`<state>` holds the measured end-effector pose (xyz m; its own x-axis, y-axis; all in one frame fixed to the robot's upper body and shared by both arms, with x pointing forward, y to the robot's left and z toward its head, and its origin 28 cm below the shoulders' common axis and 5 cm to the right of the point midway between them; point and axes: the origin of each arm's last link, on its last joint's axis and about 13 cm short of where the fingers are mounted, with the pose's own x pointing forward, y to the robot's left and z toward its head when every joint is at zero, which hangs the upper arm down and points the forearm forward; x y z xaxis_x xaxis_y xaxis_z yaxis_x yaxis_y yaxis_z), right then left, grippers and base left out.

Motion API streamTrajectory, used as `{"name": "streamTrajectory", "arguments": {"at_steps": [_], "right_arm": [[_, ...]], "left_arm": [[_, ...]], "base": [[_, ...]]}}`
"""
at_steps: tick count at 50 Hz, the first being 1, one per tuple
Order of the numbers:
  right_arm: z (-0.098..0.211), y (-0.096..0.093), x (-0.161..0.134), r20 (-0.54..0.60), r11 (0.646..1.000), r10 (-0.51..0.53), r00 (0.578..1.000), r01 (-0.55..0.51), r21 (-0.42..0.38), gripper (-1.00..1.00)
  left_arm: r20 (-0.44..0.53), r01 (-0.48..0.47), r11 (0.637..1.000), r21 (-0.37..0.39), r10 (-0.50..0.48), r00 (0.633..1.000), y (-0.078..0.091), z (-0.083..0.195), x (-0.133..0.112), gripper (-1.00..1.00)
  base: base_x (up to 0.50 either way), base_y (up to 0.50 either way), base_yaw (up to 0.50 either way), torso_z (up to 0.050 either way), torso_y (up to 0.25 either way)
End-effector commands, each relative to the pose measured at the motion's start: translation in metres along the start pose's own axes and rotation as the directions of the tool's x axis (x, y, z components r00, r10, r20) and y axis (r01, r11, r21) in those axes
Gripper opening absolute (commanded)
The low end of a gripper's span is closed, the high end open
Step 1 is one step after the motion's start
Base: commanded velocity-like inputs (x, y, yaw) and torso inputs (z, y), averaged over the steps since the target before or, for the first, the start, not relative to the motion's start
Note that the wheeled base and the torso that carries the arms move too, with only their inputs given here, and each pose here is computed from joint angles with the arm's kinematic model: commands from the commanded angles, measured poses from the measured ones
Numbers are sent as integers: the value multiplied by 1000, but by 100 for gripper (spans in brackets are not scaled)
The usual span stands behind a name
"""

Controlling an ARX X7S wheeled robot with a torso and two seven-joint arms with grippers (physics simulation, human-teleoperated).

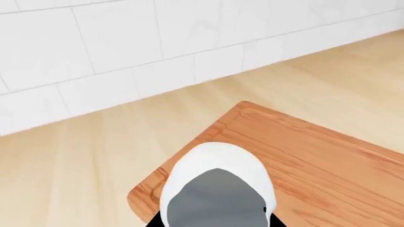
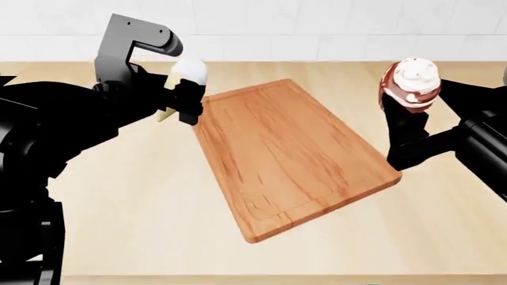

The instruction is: Move the dessert items from the plate to the tray.

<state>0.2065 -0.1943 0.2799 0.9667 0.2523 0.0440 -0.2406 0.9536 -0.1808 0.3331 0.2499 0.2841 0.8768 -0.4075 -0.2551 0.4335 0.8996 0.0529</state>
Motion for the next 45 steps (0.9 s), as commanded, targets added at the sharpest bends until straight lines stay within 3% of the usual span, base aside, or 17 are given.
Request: {"name": "streamTrajectory", "arguments": {"at_steps": [1,31,45], "right_arm": [[0,-1,2,4,1000,0,1000,0,-17,-100],[-1,-2,8,-7,1000,-3,1000,2,-17,-100],[-11,-6,62,-26,998,58,998,-58,7,-100]], "left_arm": [[7,7,1000,-12,-7,1000,0,-1,0,-100],[11,4,1000,-11,-4,1000,-1,0,2,-100],[31,52,998,-33,-51,998,-22,12,39,-100]], "base": [[500,-1,0,0,0],[98,0,0,0,1],[0,0,0,0,0]]}}
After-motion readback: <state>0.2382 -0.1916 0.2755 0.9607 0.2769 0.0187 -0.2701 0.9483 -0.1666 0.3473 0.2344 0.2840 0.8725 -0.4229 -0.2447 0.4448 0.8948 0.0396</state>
